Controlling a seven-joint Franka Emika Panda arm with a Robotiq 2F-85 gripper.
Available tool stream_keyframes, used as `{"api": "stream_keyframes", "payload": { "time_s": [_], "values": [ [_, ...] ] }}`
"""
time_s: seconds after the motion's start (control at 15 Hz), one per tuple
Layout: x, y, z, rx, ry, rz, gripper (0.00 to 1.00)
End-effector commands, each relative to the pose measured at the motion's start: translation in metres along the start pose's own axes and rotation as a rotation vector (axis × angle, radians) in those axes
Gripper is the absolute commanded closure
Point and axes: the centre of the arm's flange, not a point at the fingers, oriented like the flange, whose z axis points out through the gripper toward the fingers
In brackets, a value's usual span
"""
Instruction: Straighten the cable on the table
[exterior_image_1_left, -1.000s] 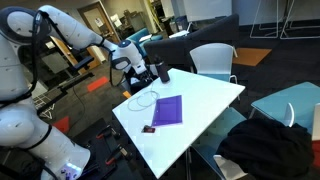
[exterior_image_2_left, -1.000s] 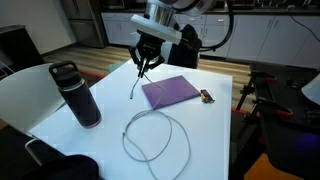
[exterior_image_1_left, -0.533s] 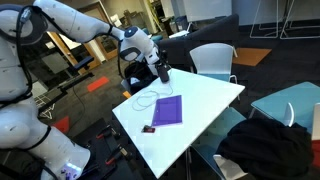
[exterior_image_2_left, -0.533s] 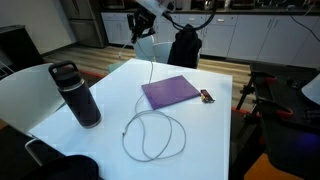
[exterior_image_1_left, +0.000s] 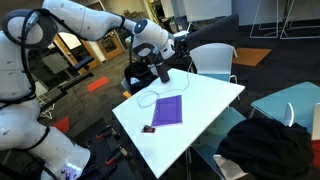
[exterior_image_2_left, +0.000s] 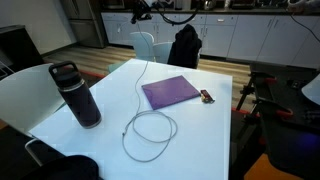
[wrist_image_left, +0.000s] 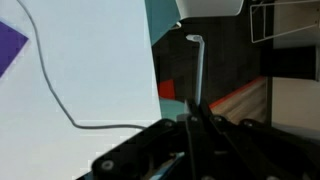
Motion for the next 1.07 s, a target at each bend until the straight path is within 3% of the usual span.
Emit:
{"api": "stream_keyframes", "payload": {
  "time_s": [0.0, 0.07, 0.13, 0.4, 0.47, 0.8, 1.0],
  "values": [
    [0.036, -0.018, 0.028, 0.067, 0.052, 0.068, 0.99],
    [0.022, -0.005, 0.01, 0.024, 0.031, 0.023, 0.99],
    [0.029, -0.004, 0.015, 0.024, 0.038, 0.025, 0.96],
    [0.025, -0.002, 0.019, 0.017, 0.034, 0.019, 0.99],
    [0.031, -0.007, 0.027, 0.032, 0.073, 0.04, 0.99],
    [0.103, -0.032, 0.062, 0.023, 0.189, 0.128, 0.99],
    [0.134, -0.035, 0.093, 0.011, 0.144, 0.112, 0.99]
  ]
}}
